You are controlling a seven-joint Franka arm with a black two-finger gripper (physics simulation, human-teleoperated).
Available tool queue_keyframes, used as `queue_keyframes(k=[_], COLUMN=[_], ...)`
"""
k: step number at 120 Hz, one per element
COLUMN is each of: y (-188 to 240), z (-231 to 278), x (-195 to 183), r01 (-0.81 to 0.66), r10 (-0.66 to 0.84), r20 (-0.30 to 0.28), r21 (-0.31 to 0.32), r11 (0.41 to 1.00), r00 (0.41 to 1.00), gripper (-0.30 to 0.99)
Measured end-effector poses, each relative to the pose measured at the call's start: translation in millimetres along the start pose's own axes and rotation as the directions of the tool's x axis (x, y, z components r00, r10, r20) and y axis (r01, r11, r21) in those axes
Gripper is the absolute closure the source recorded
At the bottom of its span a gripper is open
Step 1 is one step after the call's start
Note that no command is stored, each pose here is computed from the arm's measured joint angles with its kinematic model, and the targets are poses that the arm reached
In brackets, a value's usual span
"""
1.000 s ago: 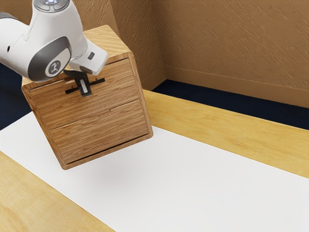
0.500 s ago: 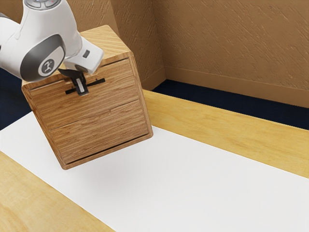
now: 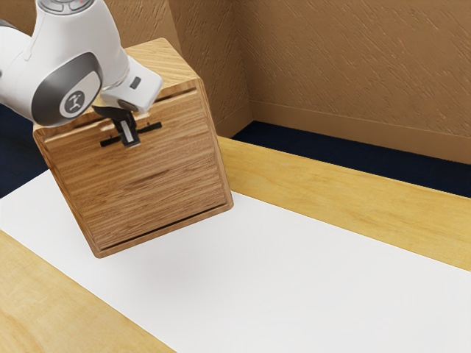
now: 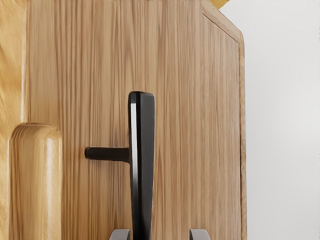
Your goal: Pull the drawer handle with one arm to open the drawer
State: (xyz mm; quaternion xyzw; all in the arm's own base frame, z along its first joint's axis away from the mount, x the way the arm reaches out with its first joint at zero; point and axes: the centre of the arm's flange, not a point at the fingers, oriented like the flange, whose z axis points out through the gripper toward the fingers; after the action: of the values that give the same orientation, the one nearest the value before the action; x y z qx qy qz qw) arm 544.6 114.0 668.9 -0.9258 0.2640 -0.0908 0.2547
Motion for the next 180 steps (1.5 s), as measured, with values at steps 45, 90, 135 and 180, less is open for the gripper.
queue_keyframes(k=[45, 90, 135, 180], y=[10.5, 20.1, 36.2, 47.2], z=[-9.7, -18.0, -29.5, -36.6], x=[-5.7, -7.0, -1.3, -6.6], r01=[-0.006, -0.013, -0.030, -0.035], r10=[0.006, 0.013, 0.030, 0.035], r20=[-0.004, -0.011, -0.029, -0.028], r21=[0.002, 0.002, -0.003, 0.001], r11=[1.000, 1.000, 1.000, 0.999], r00=[1.000, 1.000, 0.999, 0.999], gripper=[0.61, 0.62, 0.62, 0.62])
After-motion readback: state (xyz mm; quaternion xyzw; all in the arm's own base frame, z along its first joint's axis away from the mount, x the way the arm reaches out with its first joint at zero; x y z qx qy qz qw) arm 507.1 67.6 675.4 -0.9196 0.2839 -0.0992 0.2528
